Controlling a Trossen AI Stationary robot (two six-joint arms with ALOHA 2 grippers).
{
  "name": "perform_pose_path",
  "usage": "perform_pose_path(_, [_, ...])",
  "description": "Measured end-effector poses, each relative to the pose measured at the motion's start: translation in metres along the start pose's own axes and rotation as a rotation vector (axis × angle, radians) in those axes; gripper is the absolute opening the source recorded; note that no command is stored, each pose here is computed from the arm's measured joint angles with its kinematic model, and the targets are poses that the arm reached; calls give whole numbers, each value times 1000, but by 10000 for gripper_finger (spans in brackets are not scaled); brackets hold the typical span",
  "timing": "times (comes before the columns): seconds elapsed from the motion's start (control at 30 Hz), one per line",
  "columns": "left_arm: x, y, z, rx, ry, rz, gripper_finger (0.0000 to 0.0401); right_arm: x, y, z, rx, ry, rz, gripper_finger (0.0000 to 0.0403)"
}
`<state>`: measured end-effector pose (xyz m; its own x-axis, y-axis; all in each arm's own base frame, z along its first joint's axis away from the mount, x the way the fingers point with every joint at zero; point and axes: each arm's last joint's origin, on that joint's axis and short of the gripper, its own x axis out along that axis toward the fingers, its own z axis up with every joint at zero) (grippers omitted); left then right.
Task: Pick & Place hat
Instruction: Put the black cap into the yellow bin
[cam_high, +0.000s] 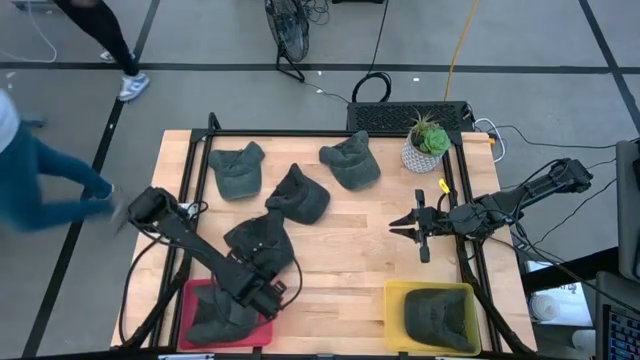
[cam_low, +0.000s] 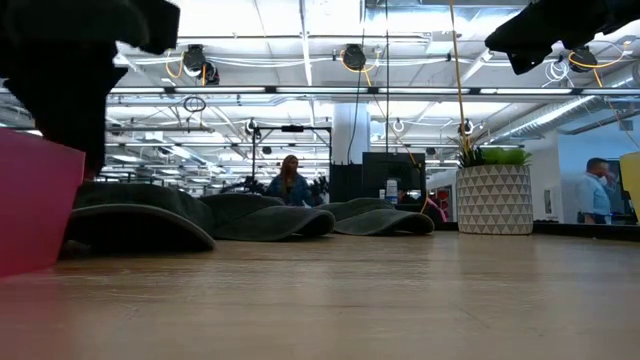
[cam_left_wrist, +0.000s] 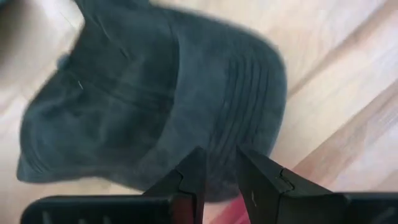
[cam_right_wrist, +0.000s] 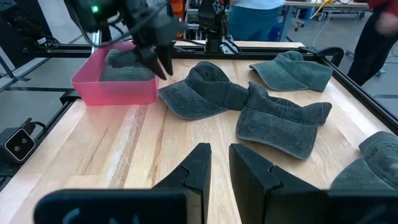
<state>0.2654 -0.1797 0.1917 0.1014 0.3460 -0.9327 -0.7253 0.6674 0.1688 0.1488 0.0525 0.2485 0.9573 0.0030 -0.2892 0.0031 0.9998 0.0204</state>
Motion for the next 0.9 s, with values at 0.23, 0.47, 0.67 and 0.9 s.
perform_pose_path(0.23, [-4,-2,-10,2,54,-26,92,0,0,0,0,0,0,45])
perform_pose_path(0.47, [-10,-4,-25,-5,120,-58,92,0,0,0,0,0,0,45])
perform_pose_path(0.67, [-10,-1,-29,9,141,-21,92,0,0,0,1,-1,1,45])
perform_pose_path(0.9, [-19,11,-20,-3,121,3,92,0,0,0,1,-1,1,45])
